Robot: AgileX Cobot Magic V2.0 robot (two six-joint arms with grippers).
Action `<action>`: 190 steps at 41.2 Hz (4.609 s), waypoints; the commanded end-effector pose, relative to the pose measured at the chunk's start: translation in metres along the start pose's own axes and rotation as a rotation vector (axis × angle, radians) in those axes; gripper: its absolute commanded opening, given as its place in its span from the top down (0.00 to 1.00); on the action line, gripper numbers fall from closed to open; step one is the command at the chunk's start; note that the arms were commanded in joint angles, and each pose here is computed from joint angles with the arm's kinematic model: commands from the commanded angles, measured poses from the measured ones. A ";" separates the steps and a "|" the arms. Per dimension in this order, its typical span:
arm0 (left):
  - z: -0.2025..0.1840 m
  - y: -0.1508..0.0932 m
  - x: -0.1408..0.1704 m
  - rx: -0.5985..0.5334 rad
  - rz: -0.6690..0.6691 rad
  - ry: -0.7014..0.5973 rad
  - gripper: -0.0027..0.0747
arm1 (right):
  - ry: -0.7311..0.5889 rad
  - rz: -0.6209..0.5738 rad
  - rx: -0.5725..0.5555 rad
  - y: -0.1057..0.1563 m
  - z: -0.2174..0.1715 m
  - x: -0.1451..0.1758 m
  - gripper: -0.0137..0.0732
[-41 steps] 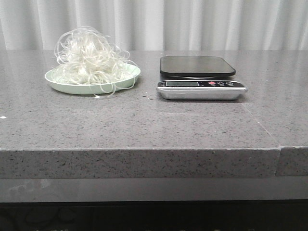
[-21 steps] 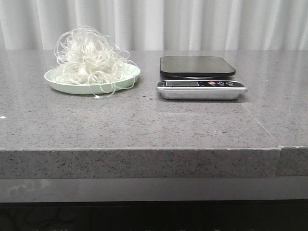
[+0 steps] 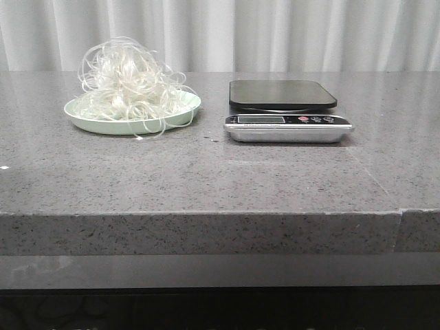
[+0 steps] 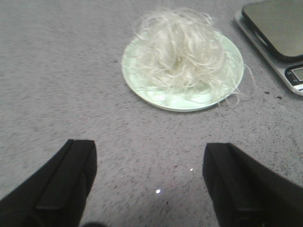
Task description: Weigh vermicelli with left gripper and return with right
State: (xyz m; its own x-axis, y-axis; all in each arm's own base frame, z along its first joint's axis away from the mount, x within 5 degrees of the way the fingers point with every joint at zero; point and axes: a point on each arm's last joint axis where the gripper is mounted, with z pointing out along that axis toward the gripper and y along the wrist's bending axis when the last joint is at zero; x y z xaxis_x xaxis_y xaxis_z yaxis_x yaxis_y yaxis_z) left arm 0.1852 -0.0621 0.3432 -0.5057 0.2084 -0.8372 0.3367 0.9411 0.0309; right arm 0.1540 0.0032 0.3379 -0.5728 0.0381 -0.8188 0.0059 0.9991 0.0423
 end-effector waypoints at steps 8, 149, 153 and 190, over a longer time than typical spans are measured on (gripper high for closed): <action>0.060 -0.007 -0.042 0.029 -0.006 -0.048 0.27 | -0.084 -0.023 0.006 0.000 -0.006 -0.014 0.17; 0.210 -0.173 -0.165 0.356 0.115 -0.315 0.51 | -0.052 -0.014 0.000 0.000 -0.006 -0.011 0.17; 0.206 -0.172 -0.167 0.356 0.115 -0.319 0.42 | -0.052 -0.014 0.000 0.000 -0.006 -0.011 0.17; -0.033 -0.091 -0.182 0.265 0.228 -0.392 0.42 | -0.094 -0.126 -0.106 0.020 -0.006 -0.013 0.17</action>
State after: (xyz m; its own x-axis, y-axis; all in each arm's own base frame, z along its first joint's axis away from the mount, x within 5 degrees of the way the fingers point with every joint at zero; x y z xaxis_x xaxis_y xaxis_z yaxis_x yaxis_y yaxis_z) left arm 0.2467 -0.1962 0.4931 -0.1410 0.3056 -0.9417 0.6219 0.7674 0.1559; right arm 0.1524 0.0163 0.3369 -0.5815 -0.0487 -0.8121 -0.1005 0.9949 0.0123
